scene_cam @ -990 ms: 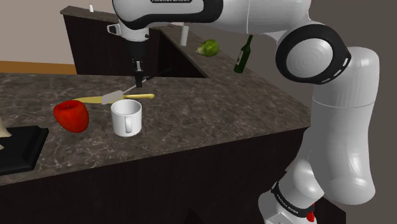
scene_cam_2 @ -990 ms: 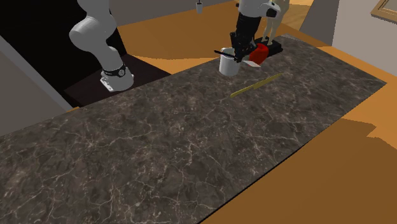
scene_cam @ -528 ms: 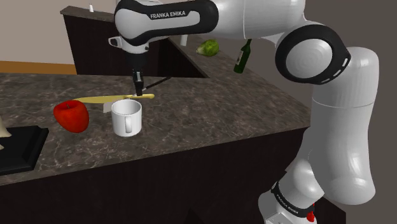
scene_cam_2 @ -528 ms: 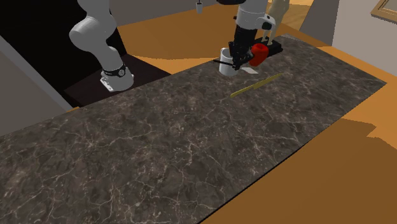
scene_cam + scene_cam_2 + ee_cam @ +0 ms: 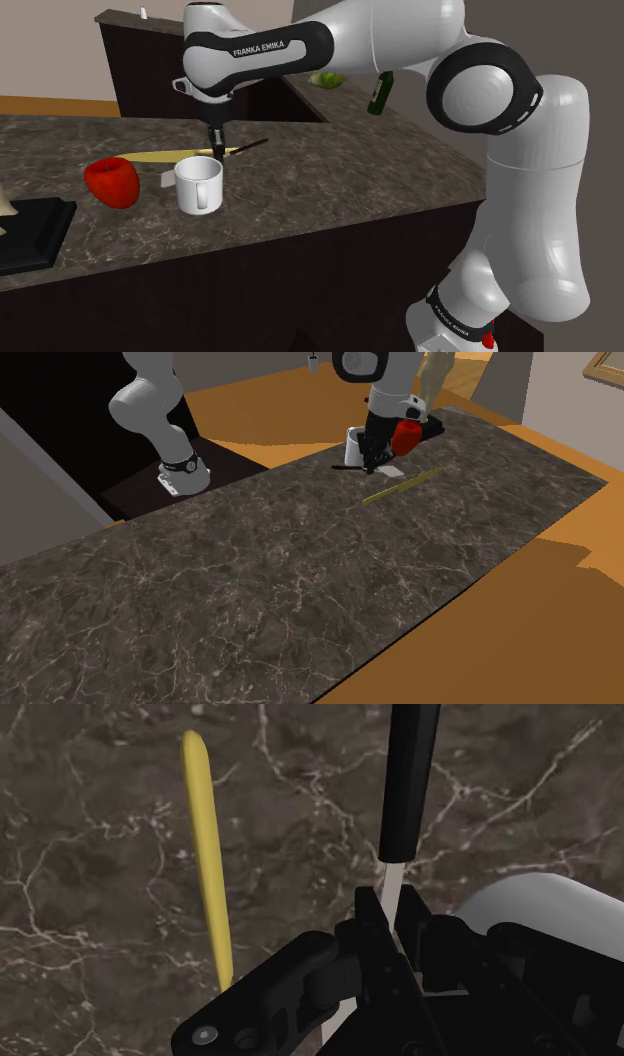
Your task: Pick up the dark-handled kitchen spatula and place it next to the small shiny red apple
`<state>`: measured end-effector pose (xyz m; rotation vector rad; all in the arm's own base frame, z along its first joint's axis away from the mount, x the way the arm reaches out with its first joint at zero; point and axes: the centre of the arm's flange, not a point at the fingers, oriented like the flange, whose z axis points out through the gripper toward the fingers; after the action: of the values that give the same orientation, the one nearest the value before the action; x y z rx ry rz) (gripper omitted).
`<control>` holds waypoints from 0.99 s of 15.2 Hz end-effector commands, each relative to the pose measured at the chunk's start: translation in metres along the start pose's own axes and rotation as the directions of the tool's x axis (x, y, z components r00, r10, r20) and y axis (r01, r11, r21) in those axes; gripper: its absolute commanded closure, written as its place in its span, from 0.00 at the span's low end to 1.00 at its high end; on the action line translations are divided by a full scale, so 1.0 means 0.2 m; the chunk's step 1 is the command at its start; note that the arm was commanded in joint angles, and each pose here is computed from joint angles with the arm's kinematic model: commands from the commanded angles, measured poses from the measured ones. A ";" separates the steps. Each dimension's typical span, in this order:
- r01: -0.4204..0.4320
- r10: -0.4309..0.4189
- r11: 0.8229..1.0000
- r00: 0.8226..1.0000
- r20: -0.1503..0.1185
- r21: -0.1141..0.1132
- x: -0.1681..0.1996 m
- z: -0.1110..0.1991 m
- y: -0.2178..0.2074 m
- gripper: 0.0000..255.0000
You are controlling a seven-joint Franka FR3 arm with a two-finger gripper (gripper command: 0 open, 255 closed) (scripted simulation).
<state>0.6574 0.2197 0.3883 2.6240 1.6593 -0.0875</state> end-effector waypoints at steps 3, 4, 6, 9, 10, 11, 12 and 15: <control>0.000 0.000 1.000 1.000 0.000 0.000 0.01 0.11 0.00 1.00; 0.000 0.000 1.000 1.000 0.000 0.000 0.01 0.13 0.00 1.00; 0.000 0.000 1.000 1.000 0.000 0.000 0.01 0.19 0.00 1.00; 0.000 0.000 1.000 1.000 0.000 0.000 0.01 0.19 0.00 1.00; 0.000 0.000 1.000 1.000 0.000 0.000 0.01 0.19 0.00 1.00; 0.000 0.000 1.000 1.000 0.000 0.000 0.01 0.19 0.00 1.00; 0.000 0.000 1.000 1.000 0.000 0.000 0.01 0.19 0.00 1.00; 0.000 0.000 1.000 1.000 0.000 0.000 0.01 0.19 -0.01 0.00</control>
<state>0.6582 0.2191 0.3539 2.6242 1.6546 -0.0747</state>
